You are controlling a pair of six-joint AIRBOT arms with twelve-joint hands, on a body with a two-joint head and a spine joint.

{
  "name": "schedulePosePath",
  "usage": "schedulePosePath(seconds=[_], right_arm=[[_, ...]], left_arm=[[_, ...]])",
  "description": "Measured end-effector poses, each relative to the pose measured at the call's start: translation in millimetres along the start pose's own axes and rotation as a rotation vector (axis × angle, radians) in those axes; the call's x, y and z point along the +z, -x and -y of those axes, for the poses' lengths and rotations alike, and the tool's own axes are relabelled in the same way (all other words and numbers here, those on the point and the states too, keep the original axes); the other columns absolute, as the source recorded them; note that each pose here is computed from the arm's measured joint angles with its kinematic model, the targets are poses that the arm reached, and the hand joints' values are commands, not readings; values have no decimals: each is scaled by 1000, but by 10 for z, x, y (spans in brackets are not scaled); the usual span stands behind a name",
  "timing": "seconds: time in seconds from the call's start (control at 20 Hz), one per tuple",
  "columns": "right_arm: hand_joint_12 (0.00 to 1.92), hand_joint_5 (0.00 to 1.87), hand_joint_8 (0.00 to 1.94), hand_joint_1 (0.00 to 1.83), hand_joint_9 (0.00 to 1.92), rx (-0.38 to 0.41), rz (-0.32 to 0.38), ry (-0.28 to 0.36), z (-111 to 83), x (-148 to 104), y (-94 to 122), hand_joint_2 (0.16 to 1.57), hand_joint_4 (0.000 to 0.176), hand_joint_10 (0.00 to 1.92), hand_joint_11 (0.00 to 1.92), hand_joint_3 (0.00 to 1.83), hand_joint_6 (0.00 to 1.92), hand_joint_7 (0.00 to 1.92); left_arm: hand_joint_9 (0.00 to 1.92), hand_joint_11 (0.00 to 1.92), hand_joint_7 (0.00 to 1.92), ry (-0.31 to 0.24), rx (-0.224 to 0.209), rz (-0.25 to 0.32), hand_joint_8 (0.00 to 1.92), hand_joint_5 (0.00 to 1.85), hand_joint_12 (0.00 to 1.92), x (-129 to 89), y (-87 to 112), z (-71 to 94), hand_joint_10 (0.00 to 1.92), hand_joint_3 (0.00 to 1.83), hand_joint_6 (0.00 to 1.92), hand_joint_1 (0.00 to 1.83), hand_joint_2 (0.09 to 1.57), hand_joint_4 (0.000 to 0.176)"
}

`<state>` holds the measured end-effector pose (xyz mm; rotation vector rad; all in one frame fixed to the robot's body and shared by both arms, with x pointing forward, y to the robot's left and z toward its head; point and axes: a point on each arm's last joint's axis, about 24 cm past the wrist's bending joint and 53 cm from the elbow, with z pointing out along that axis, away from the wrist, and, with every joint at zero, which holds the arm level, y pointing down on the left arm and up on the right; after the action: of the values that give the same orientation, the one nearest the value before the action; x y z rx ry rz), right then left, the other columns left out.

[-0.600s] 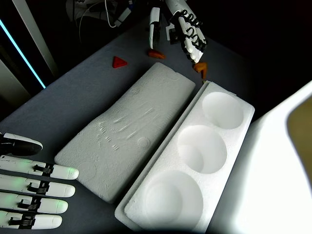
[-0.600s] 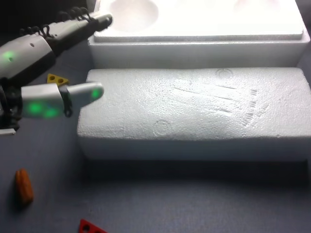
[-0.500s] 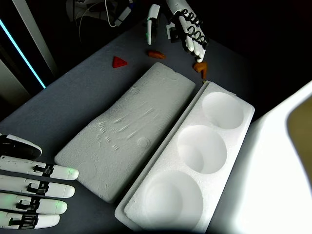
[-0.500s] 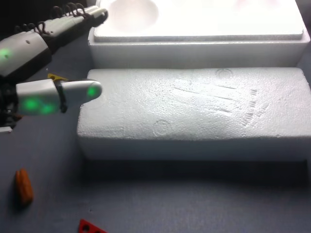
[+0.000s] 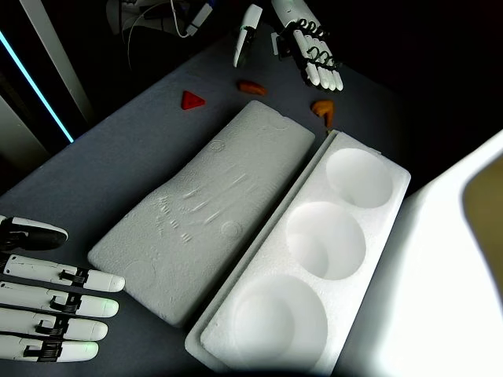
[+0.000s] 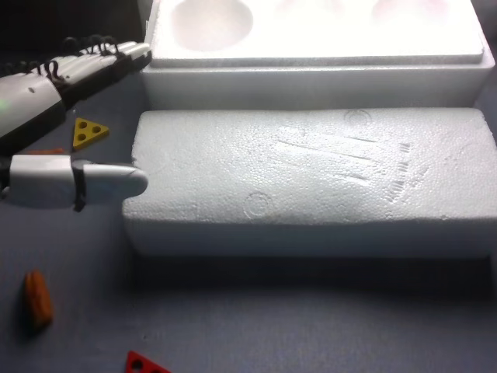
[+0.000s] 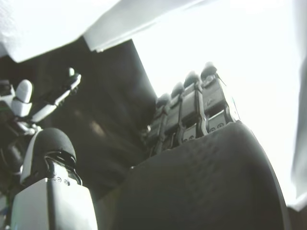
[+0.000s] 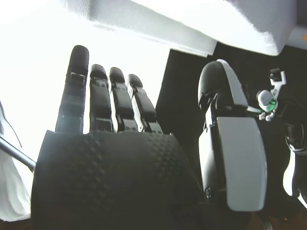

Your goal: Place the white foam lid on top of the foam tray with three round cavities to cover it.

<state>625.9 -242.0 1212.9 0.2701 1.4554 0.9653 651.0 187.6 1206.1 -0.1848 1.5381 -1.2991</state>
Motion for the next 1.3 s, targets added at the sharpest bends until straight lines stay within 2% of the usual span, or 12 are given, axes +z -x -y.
schedulePosePath(seconds=[0.1, 0.3, 0.6, 0.85, 1.1, 1.3], right_arm=[[0, 0, 0, 549, 0, 4, -7, -5, 13, 1, -26, 1158, 0, 0, 0, 0, 0, 0], [0, 0, 0, 573, 0, 7, -34, -28, 78, -12, -116, 1140, 0, 0, 0, 0, 0, 0], [0, 0, 0, 556, 0, 21, -72, -59, 166, -19, -264, 1130, 0, 0, 0, 0, 0, 0], [0, 0, 0, 563, 0, 23, -64, -79, 232, -21, -241, 1128, 0, 0, 0, 0, 0, 0], [0, 0, 0, 575, 0, 43, -72, -104, 314, -24, -320, 1136, 0, 0, 0, 0, 0, 0], [0, 0, 0, 555, 0, 67, -73, -143, 461, -12, -391, 1143, 0, 0, 0, 2, 0, 0]], left_arm=[[0, 0, 0, 35, 10, -1, 0, 0, 0, -44, 41, -74, 0, 0, 0, 318, 990, 0], [0, 0, 0, 84, 37, -10, 0, 40, 0, -113, 80, -159, 0, 0, 14, 339, 982, 0], [0, 0, 0, 171, 40, -55, 0, 77, 0, -215, -41, -402, 0, 0, 17, 410, 971, 0], [0, 0, 0, 214, 15, -94, 0, 78, 0, -327, -212, -520, 0, 0, 11, 408, 951, 0], [0, 0, 0, 237, -30, -83, 0, 53, 0, -363, -313, -633, 0, 0, 0, 370, 934, 0], [0, 0, 0, 251, -41, -57, 0, 59, 0, -365, -276, -715, 0, 2, 3, 380, 964, 0]])
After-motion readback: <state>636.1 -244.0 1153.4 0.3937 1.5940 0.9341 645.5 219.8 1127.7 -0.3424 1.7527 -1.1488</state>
